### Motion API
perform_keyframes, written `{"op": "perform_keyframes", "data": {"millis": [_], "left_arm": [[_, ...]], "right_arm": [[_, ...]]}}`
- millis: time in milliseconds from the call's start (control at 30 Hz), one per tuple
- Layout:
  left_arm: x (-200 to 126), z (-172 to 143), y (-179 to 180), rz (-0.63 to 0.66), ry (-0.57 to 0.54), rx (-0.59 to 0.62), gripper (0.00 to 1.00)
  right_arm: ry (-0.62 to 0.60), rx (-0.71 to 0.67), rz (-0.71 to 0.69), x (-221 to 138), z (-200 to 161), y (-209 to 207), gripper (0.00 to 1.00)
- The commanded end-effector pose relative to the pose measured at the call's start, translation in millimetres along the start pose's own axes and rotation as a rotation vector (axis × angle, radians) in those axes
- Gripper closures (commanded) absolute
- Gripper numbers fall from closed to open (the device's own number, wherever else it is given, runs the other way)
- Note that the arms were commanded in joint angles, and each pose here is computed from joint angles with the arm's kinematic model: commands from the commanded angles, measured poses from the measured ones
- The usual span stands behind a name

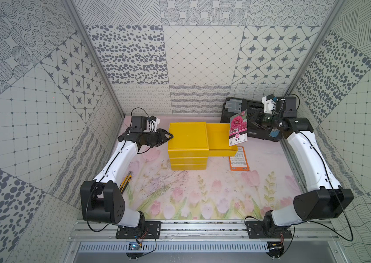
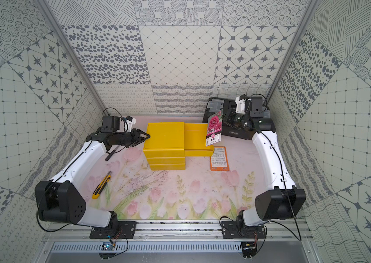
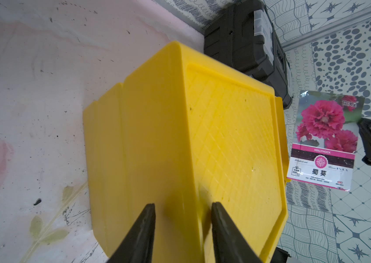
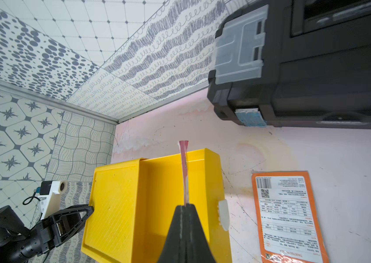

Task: Take the seed bags out of the drawer
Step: Place the seed packet at the center of the board.

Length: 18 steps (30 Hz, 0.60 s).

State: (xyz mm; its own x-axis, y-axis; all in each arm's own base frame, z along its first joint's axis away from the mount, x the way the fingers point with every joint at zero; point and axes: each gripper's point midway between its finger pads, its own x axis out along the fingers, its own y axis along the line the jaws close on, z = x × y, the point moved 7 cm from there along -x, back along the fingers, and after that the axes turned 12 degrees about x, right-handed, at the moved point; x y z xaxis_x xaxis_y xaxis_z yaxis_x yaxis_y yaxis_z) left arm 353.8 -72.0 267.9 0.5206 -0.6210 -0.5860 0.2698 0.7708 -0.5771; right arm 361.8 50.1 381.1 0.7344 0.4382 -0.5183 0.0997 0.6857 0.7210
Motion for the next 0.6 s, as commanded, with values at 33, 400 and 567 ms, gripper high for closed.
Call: {"op": "perform_keyframes", "data": {"millis": [33,400,567], "left_arm": [[1.0,-27.5,22.1,0.147,0.123,-0.088,0.57],[1.5,-27.5,22.1,0.145,0.124,-0.09,0.57],[1.6,-27.4,22.0,0.143,0.124,-0.091,0.57]], "right_arm": [[-0.064,0.029,0.025,-33.7,11.1,-13.8,1.0],[-0.121,0.081,-0.178,-28.1,9.6,-85.8,1.0],[-0.059,0.128,-0.181,7.5,-4.4,-115.6,1.0]]}}
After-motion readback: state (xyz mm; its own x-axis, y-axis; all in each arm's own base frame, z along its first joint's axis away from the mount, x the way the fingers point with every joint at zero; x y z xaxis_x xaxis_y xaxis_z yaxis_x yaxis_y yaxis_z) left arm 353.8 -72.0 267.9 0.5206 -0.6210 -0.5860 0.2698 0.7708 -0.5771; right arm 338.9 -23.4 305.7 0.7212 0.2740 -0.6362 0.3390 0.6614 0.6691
